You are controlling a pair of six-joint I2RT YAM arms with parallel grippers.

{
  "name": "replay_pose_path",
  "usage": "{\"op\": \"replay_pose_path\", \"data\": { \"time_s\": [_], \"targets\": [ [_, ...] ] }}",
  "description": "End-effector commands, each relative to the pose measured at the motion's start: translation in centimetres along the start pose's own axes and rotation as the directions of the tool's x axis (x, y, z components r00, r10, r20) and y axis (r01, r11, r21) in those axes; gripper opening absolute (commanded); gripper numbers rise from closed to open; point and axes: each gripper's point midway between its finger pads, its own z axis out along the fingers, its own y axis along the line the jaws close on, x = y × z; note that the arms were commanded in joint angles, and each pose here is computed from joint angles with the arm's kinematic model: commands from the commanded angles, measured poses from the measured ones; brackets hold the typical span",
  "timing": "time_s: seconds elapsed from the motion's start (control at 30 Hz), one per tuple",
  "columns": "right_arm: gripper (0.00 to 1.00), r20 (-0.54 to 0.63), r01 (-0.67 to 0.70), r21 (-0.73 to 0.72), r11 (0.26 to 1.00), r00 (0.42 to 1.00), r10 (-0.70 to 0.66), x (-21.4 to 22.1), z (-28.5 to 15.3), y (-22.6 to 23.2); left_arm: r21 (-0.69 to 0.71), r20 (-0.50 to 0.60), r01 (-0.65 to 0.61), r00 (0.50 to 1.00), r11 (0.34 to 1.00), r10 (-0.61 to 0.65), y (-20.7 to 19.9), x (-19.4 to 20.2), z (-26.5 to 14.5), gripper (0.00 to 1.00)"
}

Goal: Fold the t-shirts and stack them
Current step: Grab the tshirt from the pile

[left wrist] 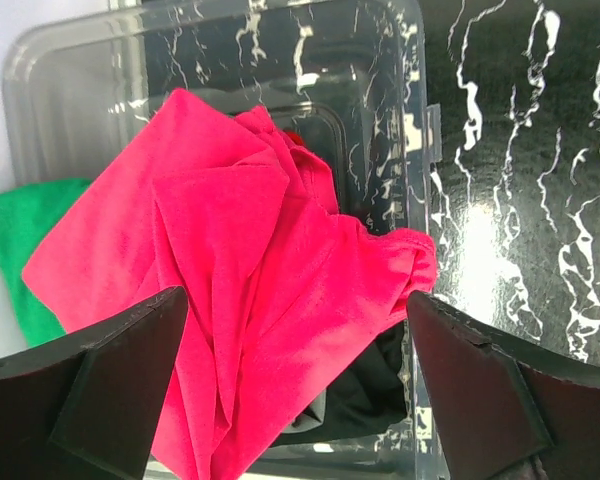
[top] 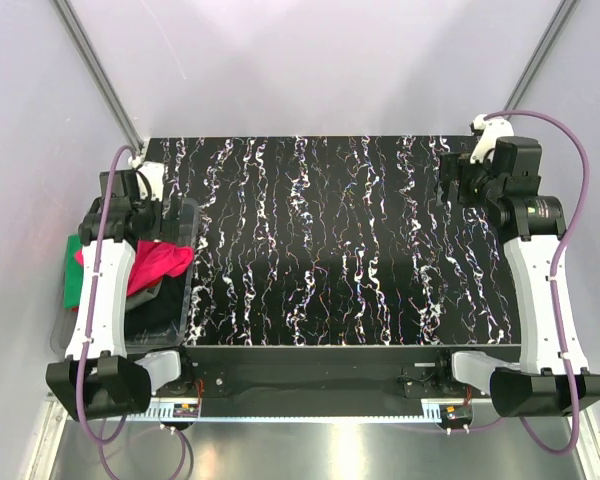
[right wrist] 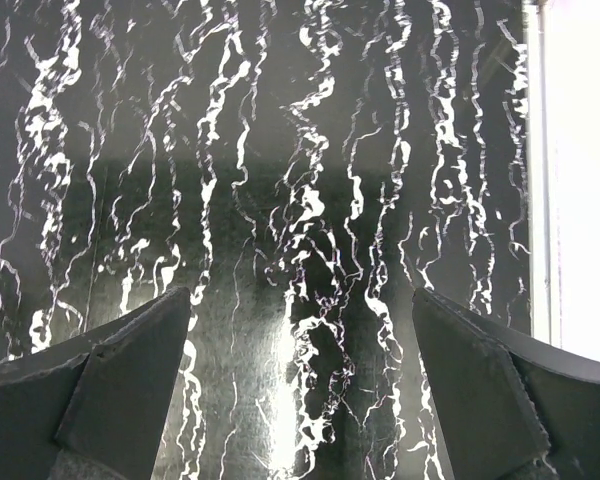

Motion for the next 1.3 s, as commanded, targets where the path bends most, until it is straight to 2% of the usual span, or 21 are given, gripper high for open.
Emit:
{"op": "replay_pose_path", "data": {
  "time_s": [0.0, 0.1, 0.17, 0.23, 0.3, 0.4, 0.7, 0.83, 0.9, 0.93, 0.97, 1.0, 1.07, 1.27],
  "targets": [
    [1.0, 0.019, 0.049, -0.056, 0.997, 0.999, -0.048, 0.1, -0.1, 0.8, -0.033, -0.002, -0.006, 1.0, 0.999, 0.006, 0.9, -0.5, 0.3, 0.99],
    [1.0, 0.029, 0.138, -0.141, 0.98, 0.99, -0.135, 0.7, -0.4, 2.1, -0.055, -0.023, -0.026, 0.999, 0.998, 0.025, 1.5, -0.5, 0.8, 0.99],
    [1.0, 0.08, 0.191, -0.227, 0.955, 0.981, -0.177, 0.5, -1.2, 3.6, -0.068, -0.033, -0.029, 0.999, 0.997, 0.027, 2.1, -0.4, 1.3, 0.99],
    [1.0, 0.103, 0.204, -0.305, 0.93, 0.978, -0.181, 0.9, -1.5, 5.0, -0.08, -0.052, -0.03, 0.998, 0.996, 0.026, 2.7, -0.1, 1.8, 0.98],
    [1.0, 0.105, 0.196, -0.336, 0.921, 0.98, -0.17, 0.9, -1.5, 5.5, -0.087, -0.069, -0.044, 0.997, 0.995, 0.038, 3.2, 0.1, 2.3, 0.91],
    [1.0, 0.076, 0.164, -0.341, 0.926, 0.986, -0.146, 1.1, -0.8, 5.6, -0.098, -0.105, -0.057, 0.993, 0.994, 0.047, 3.9, 0.9, 3.0, 0.87],
    [1.0, 0.026, 0.141, -0.394, 0.908, 0.989, -0.142, 2.6, 0.7, 6.4, -0.115, -0.213, -0.055, 0.977, 0.992, 0.029, 5.3, 3.2, 5.6, 0.84],
    [1.0, 0.008, 0.13, -0.42, 0.898, 0.99, -0.14, 3.7, 1.5, 6.8, -0.117, -0.24, -0.042, 0.971, 0.992, 0.013, 5.6, 2.9, 7.4, 0.8],
    [1.0, -0.011, 0.114, -0.429, 0.896, 0.991, -0.132, 4.1, 2.0, 6.9, -0.116, -0.251, -0.023, 0.968, 0.993, -0.007, 5.7, 2.5, 8.4, 0.71],
    [1.0, -0.013, 0.11, -0.432, 0.895, 0.992, -0.128, 4.1, 2.1, 7.0, -0.115, -0.252, -0.017, 0.968, 0.993, -0.013, 5.7, 2.3, 8.7, 0.63],
    [1.0, -0.018, 0.107, -0.44, 0.892, 0.992, -0.128, 4.3, 2.3, 7.1, -0.11, -0.248, 0.0, 0.968, 0.994, -0.028, 5.6, 2.1, 9.0, 0.35],
    [1.0, -0.024, 0.102, -0.446, 0.889, 0.992, -0.126, 4.4, 2.6, 7.2, -0.119, -0.227, 0.01, 0.973, 0.993, -0.037, 5.7, 1.5, 9.2, 0.2],
    [1.0, -0.025, 0.099, -0.449, 0.888, 0.992, -0.123, 4.3, 2.8, 7.3, -0.119, -0.199, 0.031, 0.979, 0.992, -0.054, 5.7, 0.9, 9.1, 0.0],
    [0.99, -0.013, 0.095, -0.46, 0.883, 0.993, -0.114, 3.6, 2.9, 7.5, -0.052, -0.064, 0.05, 0.997, 0.997, -0.054, 4.3, -1.7, 6.4, 0.0]
  ]
}}
